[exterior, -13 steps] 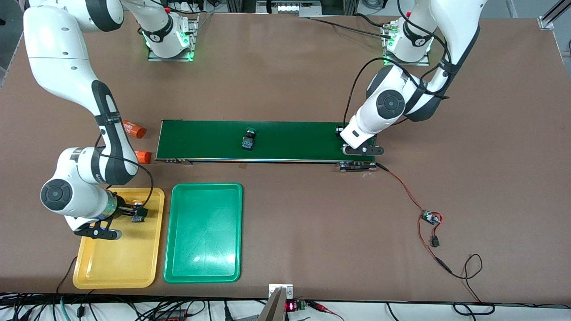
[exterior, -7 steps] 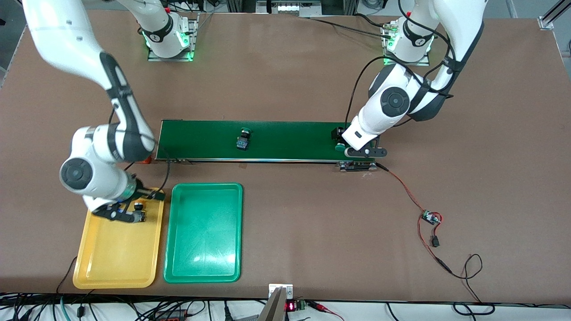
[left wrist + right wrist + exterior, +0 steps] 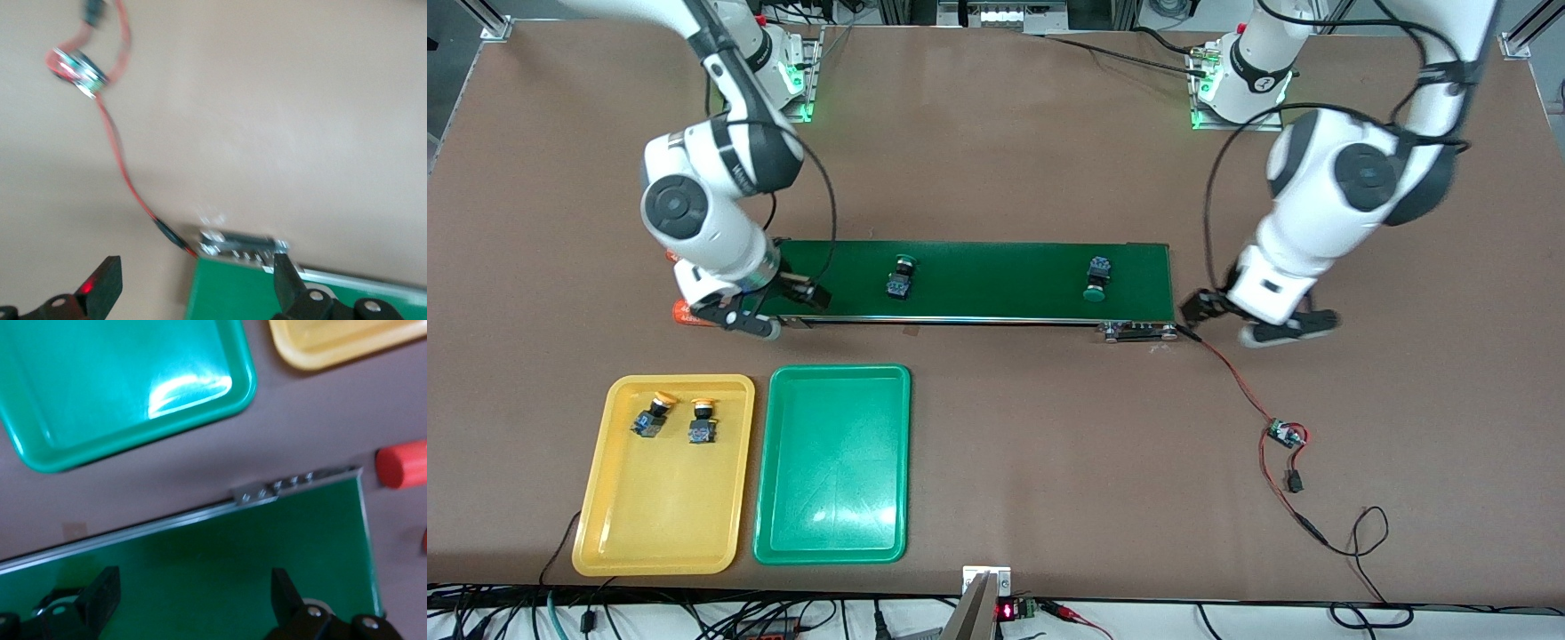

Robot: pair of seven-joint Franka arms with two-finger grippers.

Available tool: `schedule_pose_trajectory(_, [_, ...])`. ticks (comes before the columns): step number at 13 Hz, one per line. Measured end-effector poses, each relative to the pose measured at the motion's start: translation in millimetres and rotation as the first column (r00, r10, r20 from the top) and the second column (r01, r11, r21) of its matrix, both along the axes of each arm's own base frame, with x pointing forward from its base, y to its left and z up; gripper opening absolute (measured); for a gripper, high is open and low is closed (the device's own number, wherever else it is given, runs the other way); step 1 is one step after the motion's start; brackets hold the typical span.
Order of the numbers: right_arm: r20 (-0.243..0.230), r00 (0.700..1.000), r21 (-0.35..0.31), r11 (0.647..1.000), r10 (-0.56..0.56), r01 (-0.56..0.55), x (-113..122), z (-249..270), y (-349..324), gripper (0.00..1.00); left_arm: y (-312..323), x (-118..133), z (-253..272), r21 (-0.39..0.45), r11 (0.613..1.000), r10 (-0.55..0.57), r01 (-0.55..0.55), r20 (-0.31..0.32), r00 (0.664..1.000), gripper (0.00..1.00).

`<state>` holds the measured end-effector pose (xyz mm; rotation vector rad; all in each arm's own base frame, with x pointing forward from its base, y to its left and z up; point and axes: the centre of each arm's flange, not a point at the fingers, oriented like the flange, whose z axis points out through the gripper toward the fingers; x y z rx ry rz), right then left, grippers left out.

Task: Sort buttons by color to trays
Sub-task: 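Grasp a green-capped button with the right gripper while the left gripper withdraws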

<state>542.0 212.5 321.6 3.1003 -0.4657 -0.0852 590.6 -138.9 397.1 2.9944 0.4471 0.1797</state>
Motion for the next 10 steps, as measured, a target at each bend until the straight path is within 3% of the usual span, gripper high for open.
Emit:
schedule_pose_trajectory(3, [-0.005, 0.999, 0.007, 0.999, -0.041, 0.041, -25, 0, 43, 1.00, 66, 22, 31, 0.023, 1.000, -0.008, 0.007, 0.042, 0.999, 1.00])
schedule_pose_trajectory(7, [0.006, 0.997, 0.015, 0.997, -0.082, 0.082, -39, -5, 69, 1.00, 139, 28, 112, 0.050, 0.993, -0.107, 0.110, -0.058, 0.993, 1.00])
schedule_pose_trajectory(10, [0.006, 0.996, 0.019, 0.996, -0.087, 0.087, -46, -20, 69, 1.00, 160, 20, 175, 0.057, 0.989, -0.135, 0.140, -0.088, 0.987, 1.00])
